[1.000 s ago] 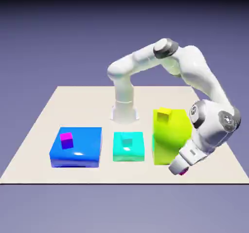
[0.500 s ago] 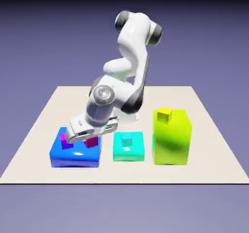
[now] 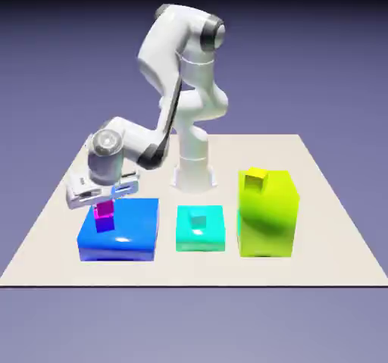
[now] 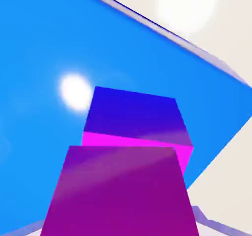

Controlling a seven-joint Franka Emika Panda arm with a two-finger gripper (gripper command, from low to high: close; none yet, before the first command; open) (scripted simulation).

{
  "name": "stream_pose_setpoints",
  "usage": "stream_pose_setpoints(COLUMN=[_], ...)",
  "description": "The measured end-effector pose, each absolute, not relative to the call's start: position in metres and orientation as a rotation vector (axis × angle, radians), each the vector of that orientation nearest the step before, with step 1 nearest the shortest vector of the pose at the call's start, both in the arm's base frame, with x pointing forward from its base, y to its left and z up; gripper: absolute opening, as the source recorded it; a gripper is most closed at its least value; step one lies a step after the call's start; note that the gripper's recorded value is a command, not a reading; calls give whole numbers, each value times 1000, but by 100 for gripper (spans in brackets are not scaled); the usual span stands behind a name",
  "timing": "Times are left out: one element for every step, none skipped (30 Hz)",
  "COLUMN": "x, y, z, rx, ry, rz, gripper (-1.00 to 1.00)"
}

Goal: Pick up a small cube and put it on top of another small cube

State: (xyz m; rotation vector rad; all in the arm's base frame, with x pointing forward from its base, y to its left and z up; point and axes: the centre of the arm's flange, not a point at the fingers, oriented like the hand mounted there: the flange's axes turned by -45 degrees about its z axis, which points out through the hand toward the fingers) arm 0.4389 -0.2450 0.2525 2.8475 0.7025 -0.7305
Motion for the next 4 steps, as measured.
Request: stream_pose_setpoints(x=[445, 450, 455, 459], y=[-242, -240, -237, -234], z=[267, 282, 297, 313], rx=[2847, 2847, 2847, 2847], ry=[703, 704, 704, 703], rz=[-730, -730, -730, -730], gripper=[100, 100, 100, 100])
